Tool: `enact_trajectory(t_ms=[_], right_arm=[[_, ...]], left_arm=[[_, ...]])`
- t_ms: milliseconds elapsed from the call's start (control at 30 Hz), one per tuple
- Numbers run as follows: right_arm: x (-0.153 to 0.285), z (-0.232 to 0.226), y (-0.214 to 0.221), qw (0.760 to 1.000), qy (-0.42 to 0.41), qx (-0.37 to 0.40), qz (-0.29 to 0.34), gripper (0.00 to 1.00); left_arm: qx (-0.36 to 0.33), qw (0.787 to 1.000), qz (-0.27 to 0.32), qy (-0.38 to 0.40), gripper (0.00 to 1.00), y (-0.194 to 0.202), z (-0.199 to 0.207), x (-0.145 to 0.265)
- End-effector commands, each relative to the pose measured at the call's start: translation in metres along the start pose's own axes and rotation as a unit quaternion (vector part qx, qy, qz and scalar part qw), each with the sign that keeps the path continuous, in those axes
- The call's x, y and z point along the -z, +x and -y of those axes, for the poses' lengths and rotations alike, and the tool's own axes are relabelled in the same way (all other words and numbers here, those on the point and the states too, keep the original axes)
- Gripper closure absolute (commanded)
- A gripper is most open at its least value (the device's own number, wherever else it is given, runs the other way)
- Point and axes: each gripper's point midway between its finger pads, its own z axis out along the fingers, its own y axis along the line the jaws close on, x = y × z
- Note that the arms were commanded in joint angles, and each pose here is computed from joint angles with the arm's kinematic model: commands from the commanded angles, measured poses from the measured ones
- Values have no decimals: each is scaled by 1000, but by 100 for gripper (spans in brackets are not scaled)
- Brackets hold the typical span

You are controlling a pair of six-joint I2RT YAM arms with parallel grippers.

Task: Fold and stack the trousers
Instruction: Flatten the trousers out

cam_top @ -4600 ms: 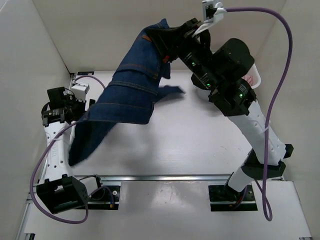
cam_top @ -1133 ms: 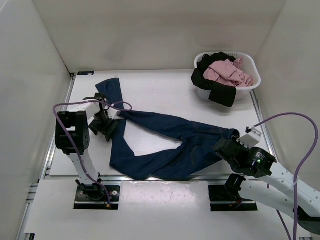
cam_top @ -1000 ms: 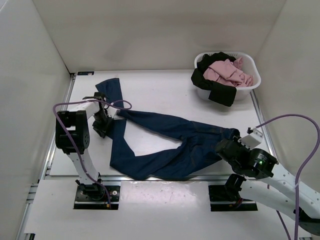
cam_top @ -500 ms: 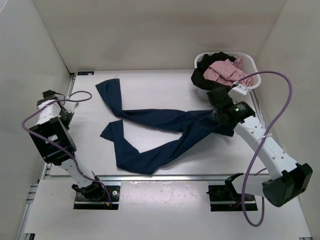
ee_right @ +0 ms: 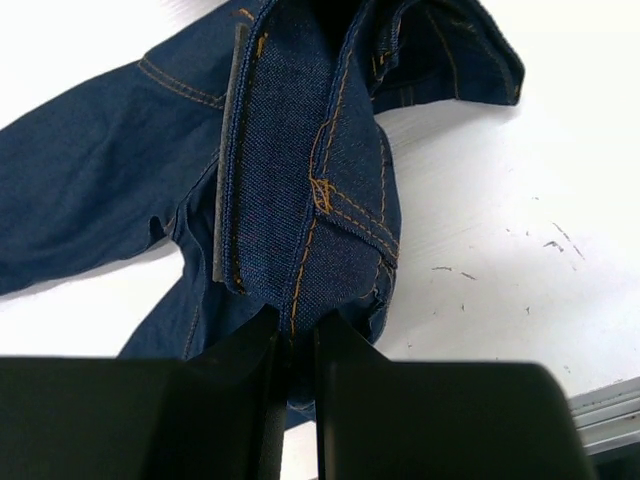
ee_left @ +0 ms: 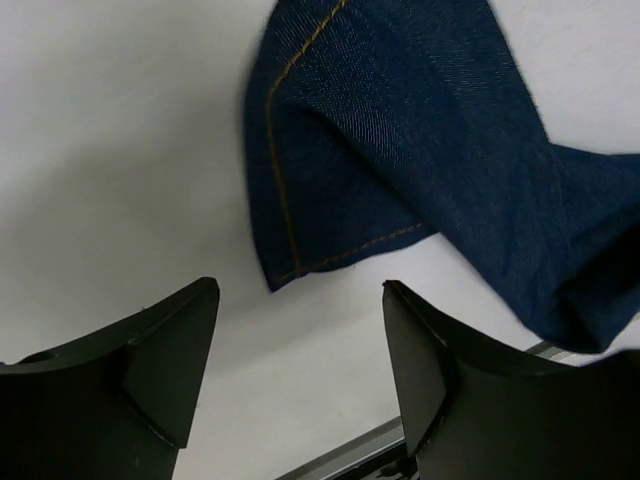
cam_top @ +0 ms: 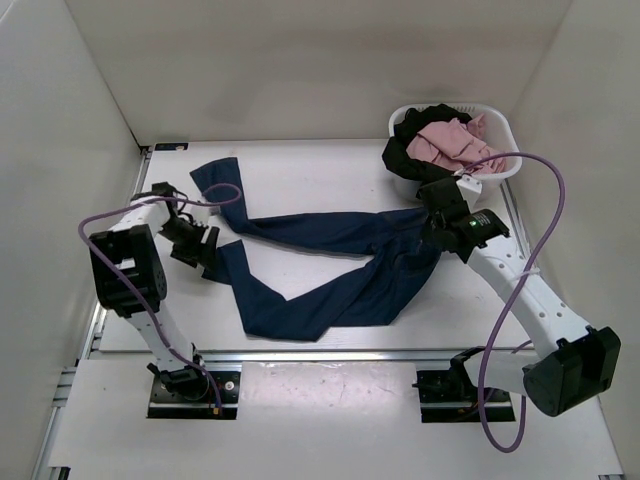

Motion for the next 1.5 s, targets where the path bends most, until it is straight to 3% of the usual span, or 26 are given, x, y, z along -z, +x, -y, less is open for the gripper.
enact_trajectory(t_ms=[0, 167, 233, 300, 333, 367, 433, 600, 700, 867, 1100, 1300, 1467], right_arm=[[7, -10, -11, 999, -33, -10, 24, 100], [2, -8, -4, 999, -28, -16, 18, 100], [2, -9, -6, 999, -31, -18, 21, 100], [-1, -6, -5, 999, -24, -24, 19, 100], [-2, -3, -6, 999, -21, -28, 19, 100], [-3, -2, -9, 999, -23, -35, 21, 100], [-5, -4, -12, 999, -37, -36, 15, 100], [-3, 12, -81, 994, -54, -92, 17, 100], [-2, 30, -98, 991, -62, -118, 13, 100], [6, 57, -97, 987, -61, -144, 20, 100], [7, 76, -43, 985, -60, -159, -11, 100], [-9, 113, 44, 979, -4, -190, -77, 100], [-23, 146, 118, 959, 68, -240, -135, 100]], left_arm=[[22, 1000, -5, -12, 22, -6, 11, -20], [22, 994, -52, -93, 22, 4, -6, -51], [30, 993, -68, -93, 27, 12, -8, -60], [34, 993, -81, -83, 59, 20, -5, -67], [25, 994, -80, -68, 81, 20, -2, -71], [21, 995, -77, -59, 86, 19, 0, -72], [13, 997, -66, -39, 86, 14, 5, -67], [32, 994, 34, -102, 86, -29, -63, 35], [35, 986, 10, -160, 86, -9, -102, 87], [39, 973, -63, -220, 86, 50, -136, 121], [87, 967, -100, -219, 86, 110, -145, 126], [100, 961, -125, -227, 86, 144, -142, 116], [104, 957, -151, -223, 86, 170, -131, 102]])
